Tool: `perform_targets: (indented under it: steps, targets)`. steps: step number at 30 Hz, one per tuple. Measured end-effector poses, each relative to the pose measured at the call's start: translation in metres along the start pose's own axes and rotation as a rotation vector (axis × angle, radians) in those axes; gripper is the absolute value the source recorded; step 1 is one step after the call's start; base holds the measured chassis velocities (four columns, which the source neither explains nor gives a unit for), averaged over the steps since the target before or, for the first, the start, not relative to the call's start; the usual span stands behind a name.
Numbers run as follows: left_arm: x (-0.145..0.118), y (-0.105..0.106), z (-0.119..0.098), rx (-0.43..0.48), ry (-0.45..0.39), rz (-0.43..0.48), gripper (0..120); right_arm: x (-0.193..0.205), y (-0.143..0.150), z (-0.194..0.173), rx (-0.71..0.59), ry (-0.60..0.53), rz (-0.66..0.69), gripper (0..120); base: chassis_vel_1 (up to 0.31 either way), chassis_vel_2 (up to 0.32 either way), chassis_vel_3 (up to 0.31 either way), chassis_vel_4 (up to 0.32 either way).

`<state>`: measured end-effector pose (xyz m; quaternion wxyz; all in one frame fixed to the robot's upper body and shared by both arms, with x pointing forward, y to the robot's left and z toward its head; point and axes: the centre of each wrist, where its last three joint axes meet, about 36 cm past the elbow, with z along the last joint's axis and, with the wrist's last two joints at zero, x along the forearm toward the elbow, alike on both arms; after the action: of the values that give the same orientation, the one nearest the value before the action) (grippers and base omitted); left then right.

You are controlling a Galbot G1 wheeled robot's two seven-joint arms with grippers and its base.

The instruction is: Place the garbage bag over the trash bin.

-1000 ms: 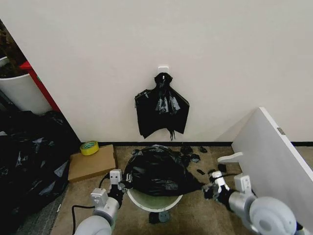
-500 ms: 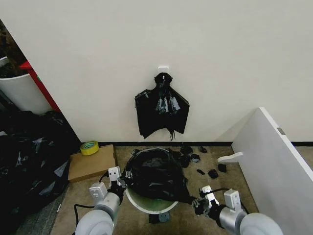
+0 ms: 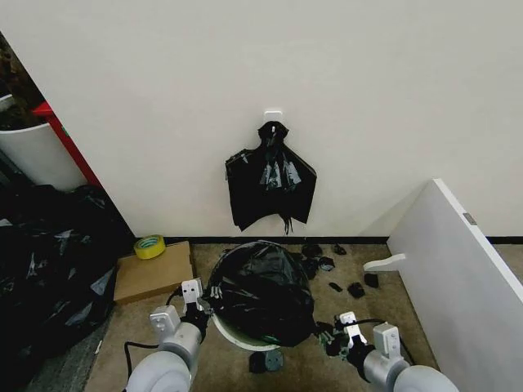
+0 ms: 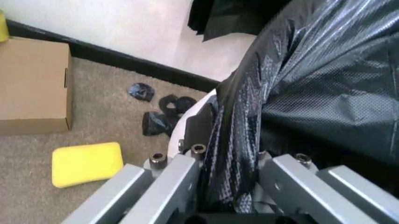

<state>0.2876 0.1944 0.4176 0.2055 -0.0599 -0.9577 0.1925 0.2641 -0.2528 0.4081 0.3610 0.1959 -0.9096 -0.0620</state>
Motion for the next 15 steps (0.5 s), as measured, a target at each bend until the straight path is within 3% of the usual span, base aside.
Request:
perform_targets:
  steps: [5, 10, 15]
  targets:
    - [-0.005, 0.001, -0.003, 0.023, 0.0, -0.021, 1, 0.012, 0.0, -0.004, 0.01, -0.015, 0.017, 47, 0.0, 0.0, 0.0, 0.0]
    - [-0.016, 0.004, -0.008, 0.062, 0.016, -0.084, 1, 0.034, 0.003, -0.016, 0.065, -0.082, 0.057, 72, 0.0, 0.0, 0.0, 0.0]
    - [-0.025, 0.006, -0.013, 0.091, 0.025, -0.12, 1, 0.053, 0.016, -0.021, 0.136, -0.142, 0.066, 88, 0.0, 0.0, 0.0, 0.0]
